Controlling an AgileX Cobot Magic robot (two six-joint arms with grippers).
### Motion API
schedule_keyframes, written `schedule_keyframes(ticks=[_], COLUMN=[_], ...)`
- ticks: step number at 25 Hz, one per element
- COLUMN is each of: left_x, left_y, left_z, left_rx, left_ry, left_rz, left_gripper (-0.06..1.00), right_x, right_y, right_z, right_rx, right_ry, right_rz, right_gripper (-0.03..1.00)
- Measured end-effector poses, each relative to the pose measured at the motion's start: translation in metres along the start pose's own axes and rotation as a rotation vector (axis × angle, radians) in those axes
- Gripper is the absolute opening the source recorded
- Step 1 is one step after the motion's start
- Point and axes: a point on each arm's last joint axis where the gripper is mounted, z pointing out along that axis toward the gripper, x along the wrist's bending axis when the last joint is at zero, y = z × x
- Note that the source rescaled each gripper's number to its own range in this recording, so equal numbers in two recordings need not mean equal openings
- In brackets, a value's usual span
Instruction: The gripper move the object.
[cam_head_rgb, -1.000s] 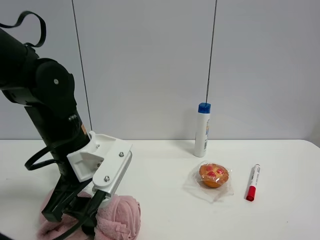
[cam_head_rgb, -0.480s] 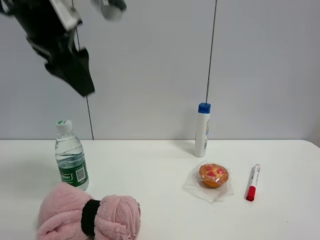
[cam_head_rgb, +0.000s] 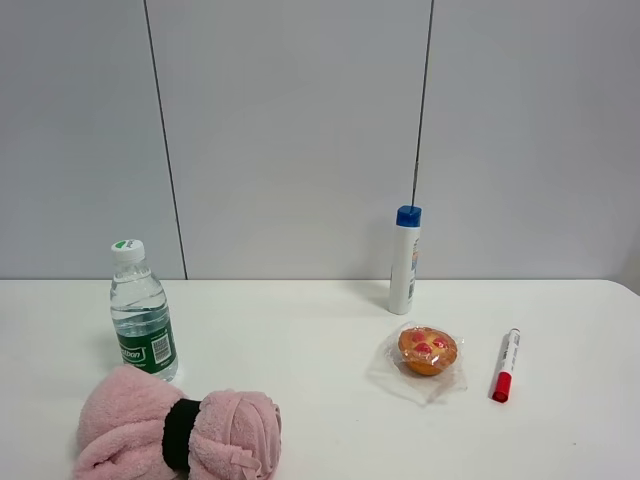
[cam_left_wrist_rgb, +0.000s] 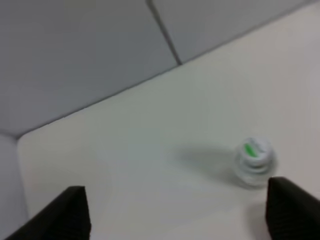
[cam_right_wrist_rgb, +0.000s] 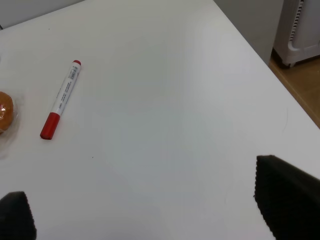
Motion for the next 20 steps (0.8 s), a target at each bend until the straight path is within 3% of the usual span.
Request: schedule_keyframes(ticks=[4, 7, 10, 20], left_x=[0.032, 0.038, 0.03, -0.02], left_y=[-0.025, -0.05, -0.079, -0.179], left_z=[-0.039, -0.06, -0.078, -0.096], left_rx=[-0.044, -0.059, -0.077, -0.133], left_ry=[0.115, 0.141, 0.139, 0.102], left_rz=[-0.129, -0.219, -0.272, -0.277], left_gripper=[0.58, 0.58, 0.58, 0.58], right_x=[0.0, 0.0, 0.0, 0.0], right_y=[0.0, 0.0, 0.0, 0.0], right_z=[0.0, 0.0, 0.0, 0.0], right_rx=[0.0, 0.0, 0.0, 0.0], right_ry=[0.0, 0.0, 0.0, 0.0], right_rz=[0.0, 0.0, 0.0, 0.0], right_gripper=[1.0, 1.0, 1.0, 1.0])
